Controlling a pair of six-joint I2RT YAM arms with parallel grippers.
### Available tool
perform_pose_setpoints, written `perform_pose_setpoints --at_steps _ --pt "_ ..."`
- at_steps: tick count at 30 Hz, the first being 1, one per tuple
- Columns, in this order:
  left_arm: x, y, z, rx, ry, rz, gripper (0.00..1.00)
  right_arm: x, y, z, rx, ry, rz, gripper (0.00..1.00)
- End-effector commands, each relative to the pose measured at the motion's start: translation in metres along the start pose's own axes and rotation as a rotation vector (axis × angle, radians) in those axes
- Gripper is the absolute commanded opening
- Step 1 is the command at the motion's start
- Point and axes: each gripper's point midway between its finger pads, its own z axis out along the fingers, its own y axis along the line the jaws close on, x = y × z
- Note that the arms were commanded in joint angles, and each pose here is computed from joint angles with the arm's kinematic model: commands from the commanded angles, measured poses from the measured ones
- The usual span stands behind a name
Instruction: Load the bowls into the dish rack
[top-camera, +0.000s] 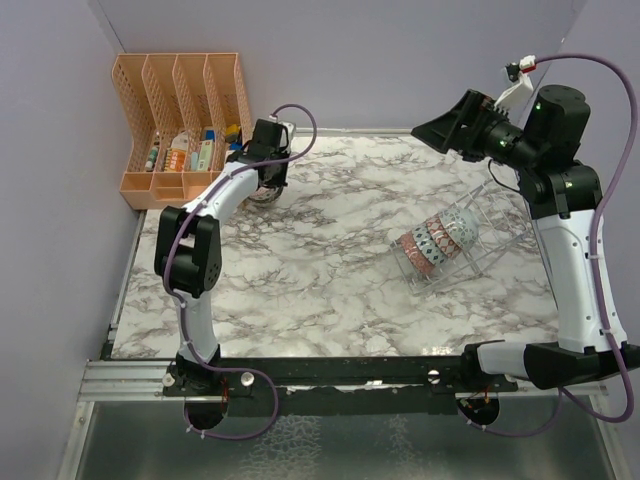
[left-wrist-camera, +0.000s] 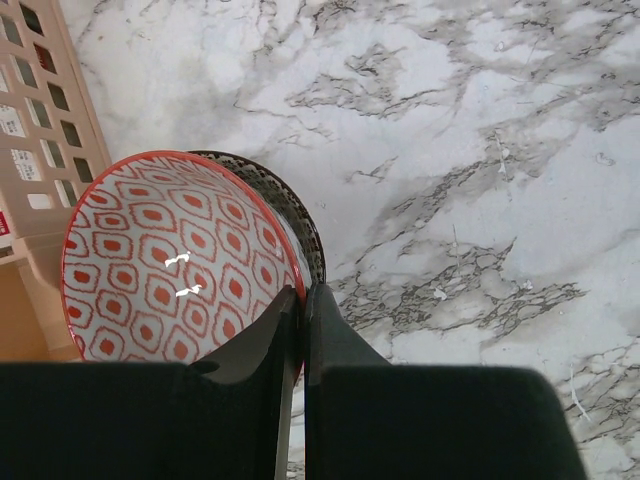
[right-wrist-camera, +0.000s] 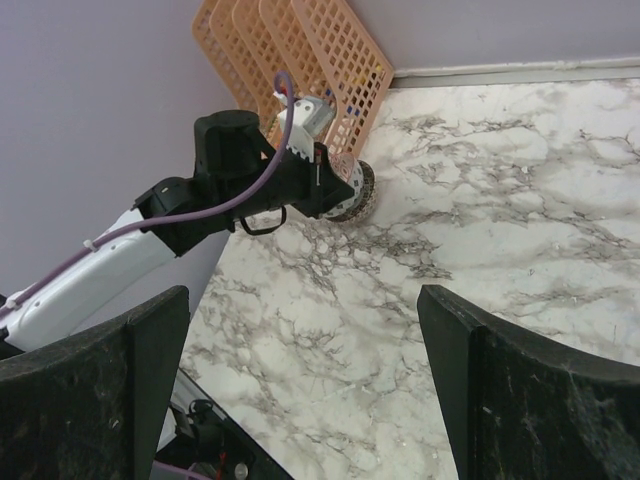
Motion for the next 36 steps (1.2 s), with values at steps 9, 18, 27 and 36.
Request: perform_pose_setpoints --at_steps 9,18,27,36 --pt "-0.062 0.009 -0.067 -0.028 -0.206 -0.024 0.00 -0.005 0.011 -0.012 -0.012 -0.034 -0.011 0.96" --pt "-0.132 -0.055 -0.168 0.360 -0.490 -0.311 0.00 -0.030 0.032 -0.018 -0.054 -0.097 -0.008 0.96" --pt "-0.162 -0.192 -0.280 1.044 -0.605 -0.708 0.00 -0.061 0.048 -0.028 -0.063 -0.195 -0.025 0.99" --pt "-0.161 -0.291 -0.319 1.554 -0.457 -1.032 0.00 -0.056 0.052 -0.038 -0.059 -0.201 -0.010 0.99"
